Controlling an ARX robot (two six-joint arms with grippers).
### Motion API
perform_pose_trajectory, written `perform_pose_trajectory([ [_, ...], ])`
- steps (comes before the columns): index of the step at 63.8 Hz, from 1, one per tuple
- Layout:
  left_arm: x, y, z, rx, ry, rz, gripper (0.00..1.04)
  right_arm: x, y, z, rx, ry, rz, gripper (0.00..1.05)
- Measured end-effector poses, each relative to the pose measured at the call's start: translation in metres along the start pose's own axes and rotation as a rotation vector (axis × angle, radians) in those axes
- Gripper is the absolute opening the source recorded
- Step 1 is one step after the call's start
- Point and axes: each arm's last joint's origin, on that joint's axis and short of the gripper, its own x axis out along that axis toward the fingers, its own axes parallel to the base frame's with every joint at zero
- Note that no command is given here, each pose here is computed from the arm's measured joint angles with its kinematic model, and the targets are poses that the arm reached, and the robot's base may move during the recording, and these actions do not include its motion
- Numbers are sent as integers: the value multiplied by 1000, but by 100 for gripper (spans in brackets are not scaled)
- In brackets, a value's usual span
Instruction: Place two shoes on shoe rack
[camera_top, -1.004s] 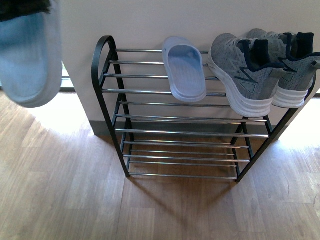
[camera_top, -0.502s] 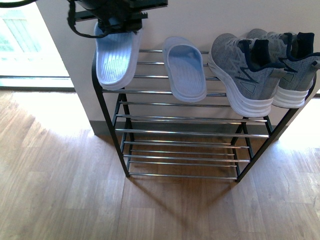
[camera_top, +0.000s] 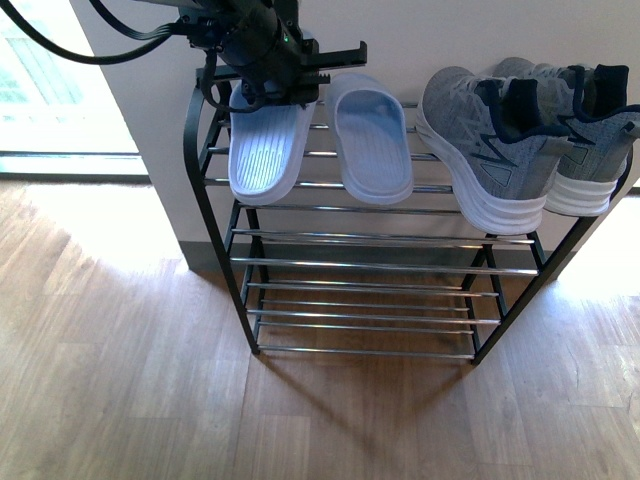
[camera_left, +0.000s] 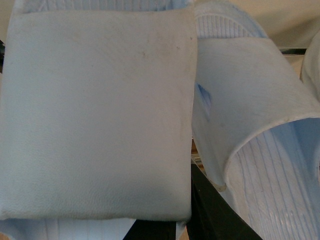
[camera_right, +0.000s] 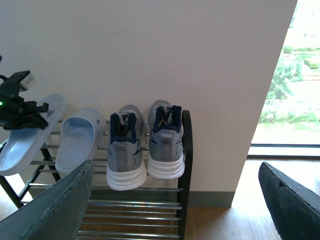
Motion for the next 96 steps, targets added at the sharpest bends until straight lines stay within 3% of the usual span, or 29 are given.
perform_pose_trajectory([
  [15,4,1,-3,-11,-2,0,42,0,0,0,0,0,0,96],
  [26,-21,-9,-4,-36,-106,62,84,0,0,0,0,0,0,96],
  [32,-43,-13,0,-59,-170,103,97,0,0,0,0,0,0,96],
  [43,-104,-11,3,-120,-335,206,95,0,0,0,0,0,0,96],
  [52,-157,2,-9,-154,-414,272,95,0,0,0,0,0,0,96],
  [68,-266,25,-53,-146,-558,491,95,0,0,0,0,0,0,96],
  [78,-331,35,-101,-184,-595,612,95,0,0,0,0,0,0,96],
  [89,-365,34,-114,-284,-716,583,95,0,0,0,0,0,0,96],
  [93,-364,40,-121,-150,-768,369,82,0,0,0,0,0,0,96],
  [96,-362,44,-130,-36,-774,299,73,0,0,0,0,0,0,96],
])
